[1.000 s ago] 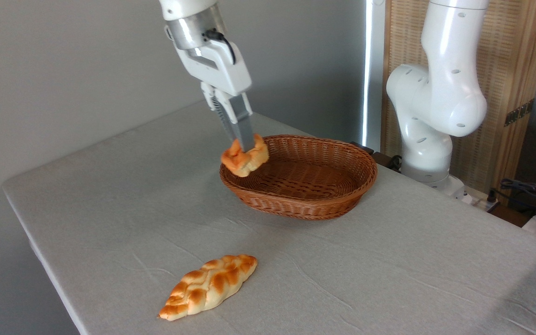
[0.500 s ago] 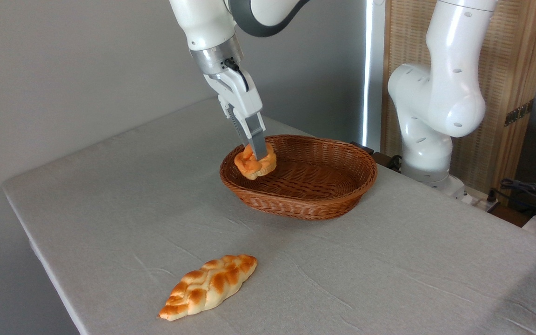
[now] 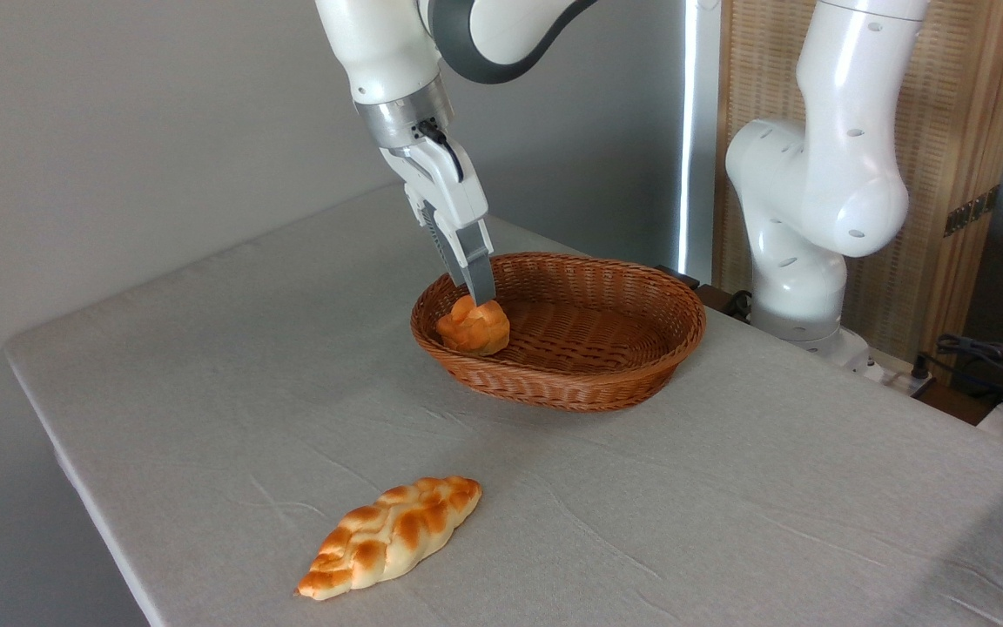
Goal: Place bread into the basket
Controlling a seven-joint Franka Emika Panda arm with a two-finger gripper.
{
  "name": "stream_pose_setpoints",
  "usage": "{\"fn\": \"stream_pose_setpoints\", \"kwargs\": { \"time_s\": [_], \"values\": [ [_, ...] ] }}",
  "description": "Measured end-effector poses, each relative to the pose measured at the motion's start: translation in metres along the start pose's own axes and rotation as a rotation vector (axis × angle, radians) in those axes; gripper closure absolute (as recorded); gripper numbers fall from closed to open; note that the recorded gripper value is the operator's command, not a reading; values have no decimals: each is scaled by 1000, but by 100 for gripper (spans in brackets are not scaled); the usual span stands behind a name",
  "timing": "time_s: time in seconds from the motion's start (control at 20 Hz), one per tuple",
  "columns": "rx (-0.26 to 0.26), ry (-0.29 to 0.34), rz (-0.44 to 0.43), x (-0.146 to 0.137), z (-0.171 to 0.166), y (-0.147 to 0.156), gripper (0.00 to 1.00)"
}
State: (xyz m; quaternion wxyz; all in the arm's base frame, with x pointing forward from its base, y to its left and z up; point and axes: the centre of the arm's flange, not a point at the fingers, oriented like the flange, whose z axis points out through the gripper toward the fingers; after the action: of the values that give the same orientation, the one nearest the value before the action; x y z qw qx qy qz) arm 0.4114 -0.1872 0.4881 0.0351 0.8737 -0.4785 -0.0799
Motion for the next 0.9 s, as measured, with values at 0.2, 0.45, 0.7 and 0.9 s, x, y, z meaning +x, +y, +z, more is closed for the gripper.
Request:
{"fn": "stream_pose_setpoints", "kwargs": {
  "time_s": [0.2, 0.45, 0.7, 0.9],
  "values": [
    [5, 9, -2, 0, -2, -1, 0],
    [66, 113, -53, -5, -43, -27, 0],
    [129, 211, -138, -31, -100, -63, 0],
    [135, 220, -157, -36, -105, -70, 0]
  ]
}}
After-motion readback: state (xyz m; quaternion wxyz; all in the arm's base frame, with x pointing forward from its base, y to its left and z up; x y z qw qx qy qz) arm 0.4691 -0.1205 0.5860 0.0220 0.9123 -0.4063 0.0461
